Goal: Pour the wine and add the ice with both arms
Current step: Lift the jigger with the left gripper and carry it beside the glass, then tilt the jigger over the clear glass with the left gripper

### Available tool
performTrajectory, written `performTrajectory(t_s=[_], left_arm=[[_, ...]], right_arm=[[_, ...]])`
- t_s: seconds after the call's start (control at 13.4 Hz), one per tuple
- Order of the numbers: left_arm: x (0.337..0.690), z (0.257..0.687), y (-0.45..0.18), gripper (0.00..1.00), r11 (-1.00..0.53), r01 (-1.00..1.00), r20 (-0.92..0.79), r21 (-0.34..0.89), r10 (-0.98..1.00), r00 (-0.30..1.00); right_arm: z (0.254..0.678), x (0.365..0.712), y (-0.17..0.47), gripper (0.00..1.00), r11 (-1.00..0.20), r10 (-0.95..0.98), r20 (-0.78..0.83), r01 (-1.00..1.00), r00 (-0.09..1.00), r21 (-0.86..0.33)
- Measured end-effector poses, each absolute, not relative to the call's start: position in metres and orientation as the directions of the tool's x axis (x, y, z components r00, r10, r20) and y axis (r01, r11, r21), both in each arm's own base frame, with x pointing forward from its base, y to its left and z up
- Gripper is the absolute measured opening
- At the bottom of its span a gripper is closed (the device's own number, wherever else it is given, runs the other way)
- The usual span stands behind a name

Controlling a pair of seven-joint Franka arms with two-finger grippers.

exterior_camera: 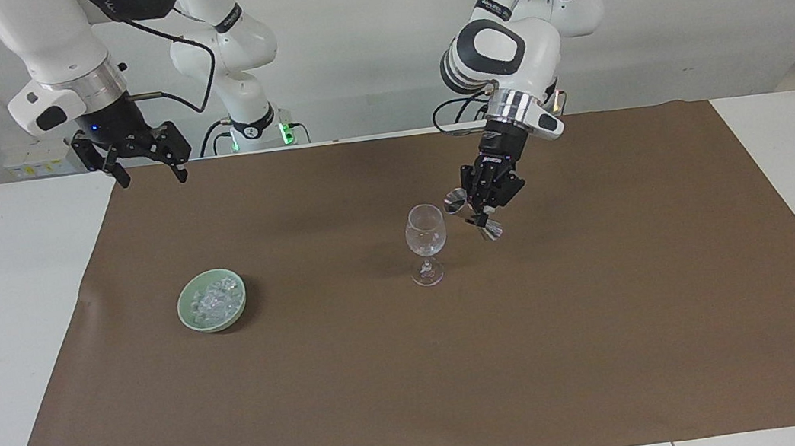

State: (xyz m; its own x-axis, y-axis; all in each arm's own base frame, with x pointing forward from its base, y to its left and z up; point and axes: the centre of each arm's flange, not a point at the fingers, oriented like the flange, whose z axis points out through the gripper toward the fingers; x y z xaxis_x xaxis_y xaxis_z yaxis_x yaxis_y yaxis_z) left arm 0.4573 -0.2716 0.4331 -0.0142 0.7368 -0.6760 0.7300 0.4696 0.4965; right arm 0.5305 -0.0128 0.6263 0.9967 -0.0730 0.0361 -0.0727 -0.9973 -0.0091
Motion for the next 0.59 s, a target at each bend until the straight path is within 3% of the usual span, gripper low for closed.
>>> performTrajectory(t_s=[0.59], left_arm=[[0.4506, 0.4279, -0.2828, 0.22, 0.345, 0.734, -0.586, 0.585, 0.806, 0.088]], right_arm=[[0.6263, 0.5305, -0.0128, 1.00, -0.997, -0.073, 0.036, -0.073, 0.997, -0.009]])
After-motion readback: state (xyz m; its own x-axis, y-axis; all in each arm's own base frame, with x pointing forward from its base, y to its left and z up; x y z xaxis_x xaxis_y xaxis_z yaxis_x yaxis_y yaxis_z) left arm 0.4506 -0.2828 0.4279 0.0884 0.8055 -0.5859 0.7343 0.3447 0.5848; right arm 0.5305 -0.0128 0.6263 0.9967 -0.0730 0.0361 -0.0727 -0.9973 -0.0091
